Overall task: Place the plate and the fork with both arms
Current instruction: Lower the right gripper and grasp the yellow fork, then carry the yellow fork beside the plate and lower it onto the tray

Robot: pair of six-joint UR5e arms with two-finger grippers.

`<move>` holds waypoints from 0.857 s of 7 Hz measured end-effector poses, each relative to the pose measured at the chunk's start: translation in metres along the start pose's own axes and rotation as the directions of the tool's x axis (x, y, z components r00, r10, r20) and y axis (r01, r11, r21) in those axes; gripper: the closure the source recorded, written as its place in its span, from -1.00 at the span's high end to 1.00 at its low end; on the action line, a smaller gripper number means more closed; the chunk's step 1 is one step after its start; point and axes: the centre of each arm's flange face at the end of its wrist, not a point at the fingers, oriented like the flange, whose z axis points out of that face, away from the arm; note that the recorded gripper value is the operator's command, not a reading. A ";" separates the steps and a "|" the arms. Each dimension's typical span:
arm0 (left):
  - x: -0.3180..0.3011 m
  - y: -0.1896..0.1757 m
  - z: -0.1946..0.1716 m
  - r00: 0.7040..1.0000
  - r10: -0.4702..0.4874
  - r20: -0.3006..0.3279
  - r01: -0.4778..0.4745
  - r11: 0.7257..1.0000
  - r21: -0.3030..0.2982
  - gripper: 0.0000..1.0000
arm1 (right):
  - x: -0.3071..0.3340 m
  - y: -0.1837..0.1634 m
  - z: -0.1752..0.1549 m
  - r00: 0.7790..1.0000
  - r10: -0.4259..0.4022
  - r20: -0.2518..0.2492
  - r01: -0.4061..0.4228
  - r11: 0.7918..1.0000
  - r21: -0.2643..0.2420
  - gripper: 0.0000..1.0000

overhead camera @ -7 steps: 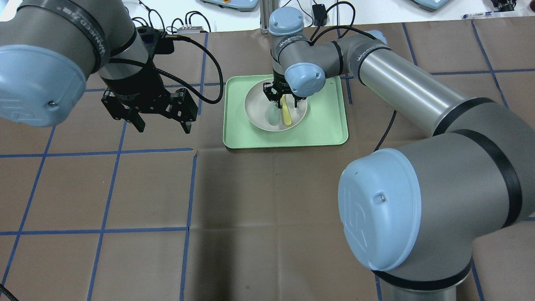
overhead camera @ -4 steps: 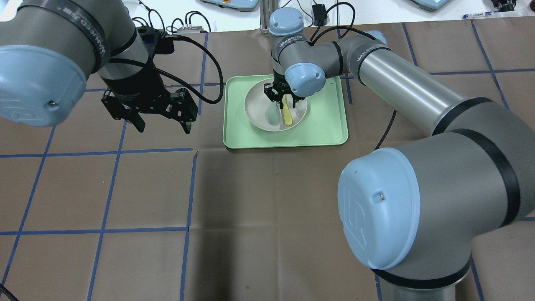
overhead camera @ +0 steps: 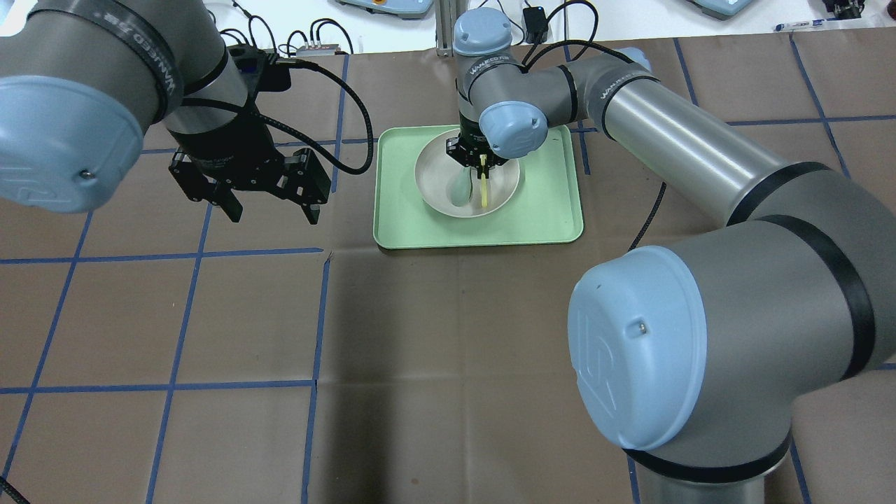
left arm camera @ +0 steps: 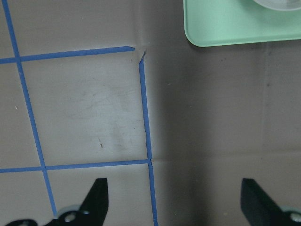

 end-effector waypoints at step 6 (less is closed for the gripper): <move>0.000 0.003 0.004 1.000 0.000 0.000 0.000 1.000 -0.006 0.99 | 0.024 0.016 -0.076 1.000 -0.007 0.021 0.007 1.000 -0.016 -0.97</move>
